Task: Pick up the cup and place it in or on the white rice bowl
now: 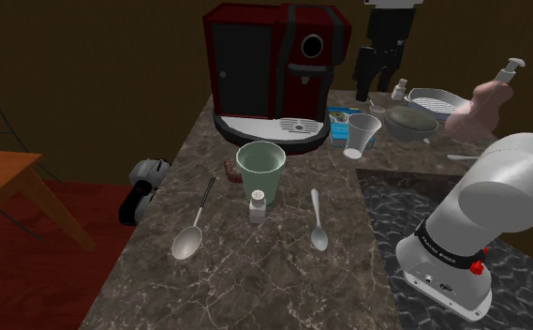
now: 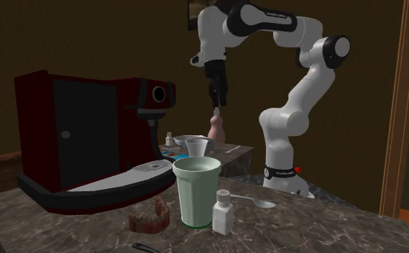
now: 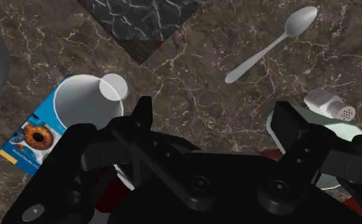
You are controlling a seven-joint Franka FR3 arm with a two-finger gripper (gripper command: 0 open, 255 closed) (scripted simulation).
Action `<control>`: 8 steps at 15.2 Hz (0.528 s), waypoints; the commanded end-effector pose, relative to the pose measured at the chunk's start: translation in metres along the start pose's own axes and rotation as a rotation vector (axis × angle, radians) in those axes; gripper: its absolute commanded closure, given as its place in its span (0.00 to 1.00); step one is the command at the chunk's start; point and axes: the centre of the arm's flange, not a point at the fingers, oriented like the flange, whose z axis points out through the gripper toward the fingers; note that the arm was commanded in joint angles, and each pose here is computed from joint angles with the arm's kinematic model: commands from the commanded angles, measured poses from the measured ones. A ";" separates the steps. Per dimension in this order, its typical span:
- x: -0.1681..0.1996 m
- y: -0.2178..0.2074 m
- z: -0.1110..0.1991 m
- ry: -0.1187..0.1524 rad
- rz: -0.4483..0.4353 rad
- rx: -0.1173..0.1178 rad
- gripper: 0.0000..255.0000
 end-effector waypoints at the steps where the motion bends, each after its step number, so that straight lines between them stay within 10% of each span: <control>1: 0.000 0.000 0.000 0.000 0.000 0.000 0.00; 8: 0.017 0.093 0.040 0.045 0.051 0.085 0.00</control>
